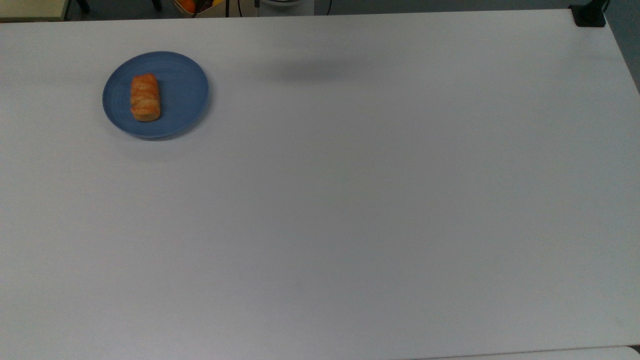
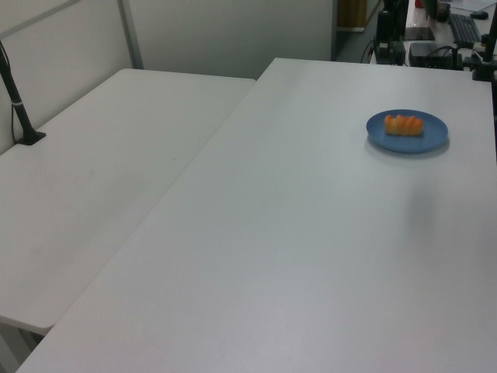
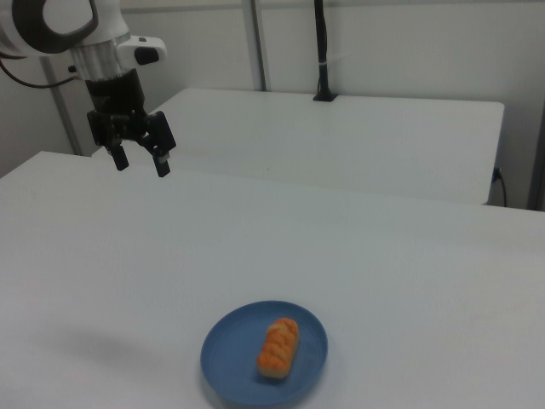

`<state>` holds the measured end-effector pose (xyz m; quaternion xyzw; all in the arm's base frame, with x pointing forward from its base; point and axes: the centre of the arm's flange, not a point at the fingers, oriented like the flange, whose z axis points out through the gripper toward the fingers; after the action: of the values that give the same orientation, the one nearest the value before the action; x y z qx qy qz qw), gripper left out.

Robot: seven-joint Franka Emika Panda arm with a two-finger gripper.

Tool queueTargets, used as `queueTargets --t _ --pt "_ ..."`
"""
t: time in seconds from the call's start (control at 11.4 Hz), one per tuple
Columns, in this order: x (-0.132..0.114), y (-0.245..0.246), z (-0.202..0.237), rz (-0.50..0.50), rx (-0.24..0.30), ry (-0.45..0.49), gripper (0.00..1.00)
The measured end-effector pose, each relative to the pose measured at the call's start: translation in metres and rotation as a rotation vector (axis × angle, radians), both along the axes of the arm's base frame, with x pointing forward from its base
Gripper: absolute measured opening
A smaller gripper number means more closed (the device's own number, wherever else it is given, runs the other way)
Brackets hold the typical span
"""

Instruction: Put the bread on the table

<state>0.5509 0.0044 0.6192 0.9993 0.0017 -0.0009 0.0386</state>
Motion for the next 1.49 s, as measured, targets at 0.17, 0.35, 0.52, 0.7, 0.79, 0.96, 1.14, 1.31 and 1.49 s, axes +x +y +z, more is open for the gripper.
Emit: queueTargets --t 0.17,0.35,0.52,0.7,0.79,0.96,1.14,1.31,1.49 --pt "0.0 0.0 0.0 0.0 0.0 0.001 1.0" --pt "0.001 0.0 -0.002 0.0 0.0 0.003 1.0" --pt "0.001 0.0 -0.002 0.0 0.0 0.004 1.0" --pt "0.001 -0.01 -0.003 0.006 0.0 0.007 1.0" --pt "0.001 -0.033 -0.003 0.029 0.0 0.012 1.0" --pt "-0.003 -0.075 -0.003 0.044 0.002 0.019 1.0" --pt "-0.01 -0.121 -0.006 0.063 0.005 0.033 1.0" --pt "-0.015 -0.154 -0.013 0.06 0.004 0.038 1.0" --pt "-0.009 -0.168 -0.044 0.07 -0.055 0.048 1.0"
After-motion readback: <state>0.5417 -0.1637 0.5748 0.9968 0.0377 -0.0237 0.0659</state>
